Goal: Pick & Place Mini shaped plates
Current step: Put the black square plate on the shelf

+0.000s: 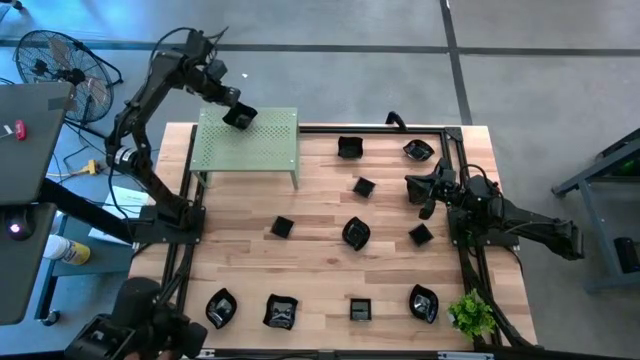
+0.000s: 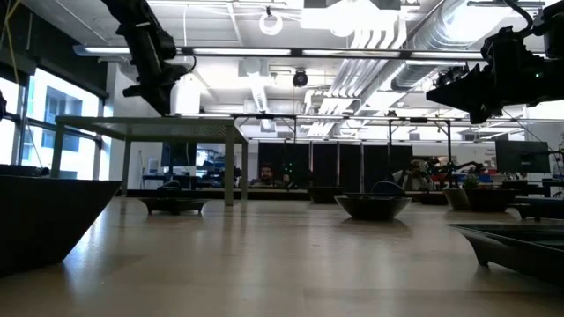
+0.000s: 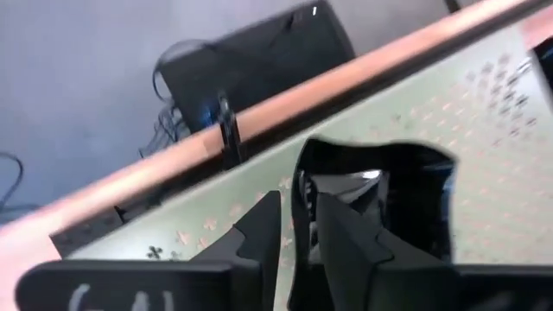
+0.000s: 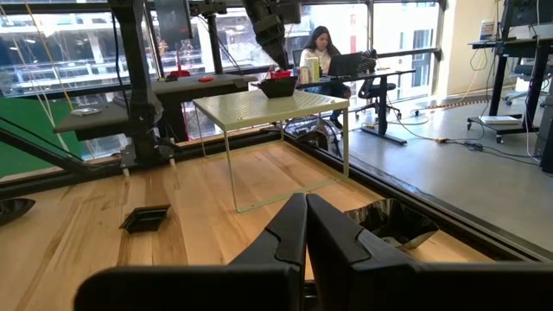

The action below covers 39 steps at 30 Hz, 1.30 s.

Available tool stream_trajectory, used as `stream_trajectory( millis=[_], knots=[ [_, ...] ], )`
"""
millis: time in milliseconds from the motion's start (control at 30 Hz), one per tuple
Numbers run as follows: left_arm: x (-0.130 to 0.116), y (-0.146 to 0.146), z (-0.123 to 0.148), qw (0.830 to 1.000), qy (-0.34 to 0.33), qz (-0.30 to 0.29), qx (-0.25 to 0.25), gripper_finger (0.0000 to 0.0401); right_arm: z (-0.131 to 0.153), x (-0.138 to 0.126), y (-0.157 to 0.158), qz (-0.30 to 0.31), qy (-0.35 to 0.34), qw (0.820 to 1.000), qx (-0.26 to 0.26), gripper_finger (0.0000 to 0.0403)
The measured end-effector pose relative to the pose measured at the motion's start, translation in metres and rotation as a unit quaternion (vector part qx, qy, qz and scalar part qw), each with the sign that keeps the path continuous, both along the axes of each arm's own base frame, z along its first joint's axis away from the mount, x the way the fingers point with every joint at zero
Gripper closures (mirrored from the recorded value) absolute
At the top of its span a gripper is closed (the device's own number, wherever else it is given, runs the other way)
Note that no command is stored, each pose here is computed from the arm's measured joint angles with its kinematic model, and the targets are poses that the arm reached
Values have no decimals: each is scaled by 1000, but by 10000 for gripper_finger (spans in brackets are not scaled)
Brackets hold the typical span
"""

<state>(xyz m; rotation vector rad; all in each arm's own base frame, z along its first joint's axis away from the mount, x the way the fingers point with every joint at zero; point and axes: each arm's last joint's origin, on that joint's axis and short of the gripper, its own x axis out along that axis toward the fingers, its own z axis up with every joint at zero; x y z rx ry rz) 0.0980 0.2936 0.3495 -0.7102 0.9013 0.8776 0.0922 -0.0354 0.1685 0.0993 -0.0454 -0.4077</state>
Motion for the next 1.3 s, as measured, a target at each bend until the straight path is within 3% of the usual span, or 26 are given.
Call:
stream_trajectory(
  millis=[233, 433, 633, 833, 933, 1100, 1300],
  knots=[
    [11, -35, 48, 994, -56, -55, 78, 392, 0, 0, 0, 0, 0, 1000, 0, 398],
    [44, -89, 59, 971, -114, -145, 154, 394, 0, 0, 0, 0, 0, 1000, 0, 398],
    [77, -143, 35, 925, -228, -220, 209, 399, 0, 0, 0, 0, 0, 1000, 0, 398],
    [91, -188, -12, 885, -320, -267, 206, 400, 0, 0, 0, 0, 0, 1000, 0, 398],
    [89, -205, -30, 877, -340, -282, 189, 400, 0, 0, 0, 0, 0, 1000, 0, 398],
    [85, -227, -50, 886, -331, -292, 146, 400, 0, 0, 0, -5, 0, 1000, 0, 398],
    [89, -247, -57, 890, -303, -308, 150, 400, 1, 0, 0, -1, -3, 1000, -1, 398]
  ],
)
